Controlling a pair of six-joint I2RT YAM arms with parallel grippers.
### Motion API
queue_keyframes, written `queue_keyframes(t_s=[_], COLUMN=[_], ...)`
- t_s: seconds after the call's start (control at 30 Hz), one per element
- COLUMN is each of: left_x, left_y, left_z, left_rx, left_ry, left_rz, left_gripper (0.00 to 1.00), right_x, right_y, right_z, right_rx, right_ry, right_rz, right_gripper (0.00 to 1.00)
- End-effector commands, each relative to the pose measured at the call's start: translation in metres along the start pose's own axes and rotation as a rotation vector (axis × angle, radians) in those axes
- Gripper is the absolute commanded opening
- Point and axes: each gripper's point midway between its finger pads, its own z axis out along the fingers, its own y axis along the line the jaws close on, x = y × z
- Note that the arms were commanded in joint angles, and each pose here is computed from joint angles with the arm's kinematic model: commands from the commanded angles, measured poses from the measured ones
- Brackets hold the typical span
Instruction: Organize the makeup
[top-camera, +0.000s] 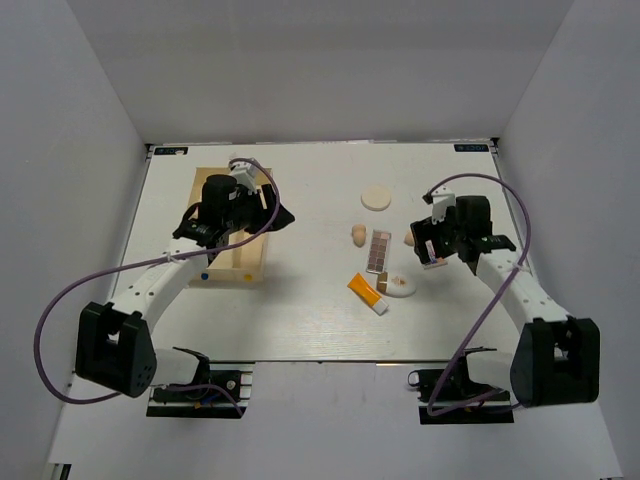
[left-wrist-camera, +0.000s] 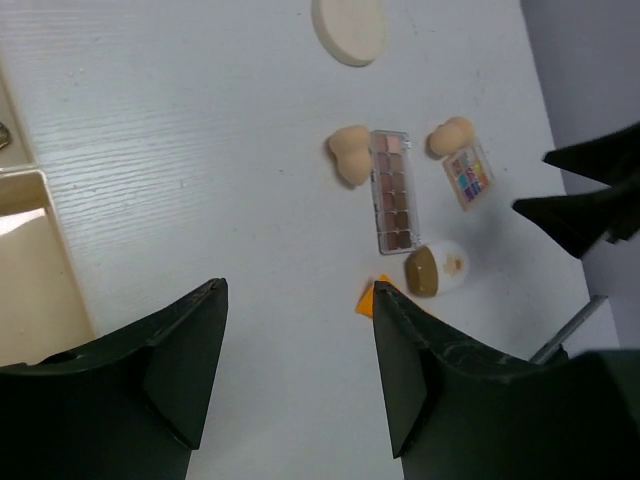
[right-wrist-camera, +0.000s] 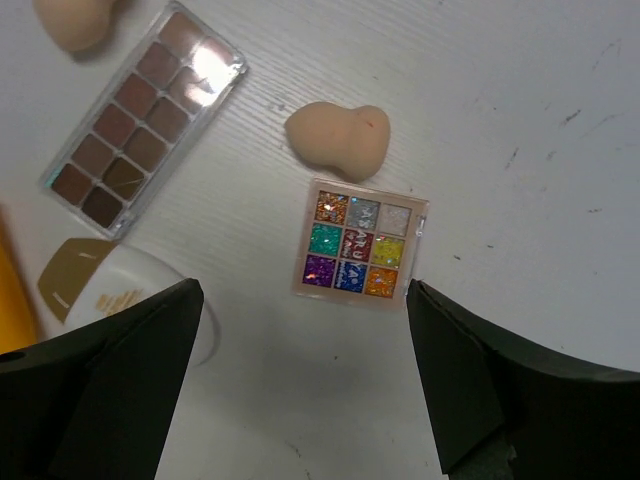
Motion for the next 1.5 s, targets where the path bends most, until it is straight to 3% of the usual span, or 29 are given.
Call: queue_keyframes(t_s=[0.0,0.23,1.03,1.13,1.33,1.47], left_x=[-0.014,-0.015,-0.005,-0.003,-0.004,-0.005], left_y=[-0.031,-0.046,-0.043,-0.046,-0.045,-0.045], left_z=[-0.019,-0.032,-0.025,-0.026,-0.029,-0.03], left_rx=[0.12,0.182,0.185,0.186,0.179,0.176], left_ry=[-0.071,-0.09,-0.059,-0.061,-0.073,-0.081], left_rz=[0.038,0.042,0.036,0.043,0.047,0.052], left_gripper=[0.7,0.7,0.71,0.71,0.71,0.71], right_x=[-0.006,0.024,0.068,0.075,0.08,0.063], right_y=[-0.027,-0.036,-0.035,-0.027,-0.01,0.001], right_z=[0.007,0.036,0.074,0.074,0.071,0.061], right_rx=[0.136,0.168,0.108,0.069,-0.025,-0.08], right_ry=[0.033,0.172,0.375,0.392,0.405,0.353], right_rz=[0.016,0.027,0.052,0.063,0.095,0.104], right_gripper=[0.89,0.89,0.88,0.81,0.57,0.34])
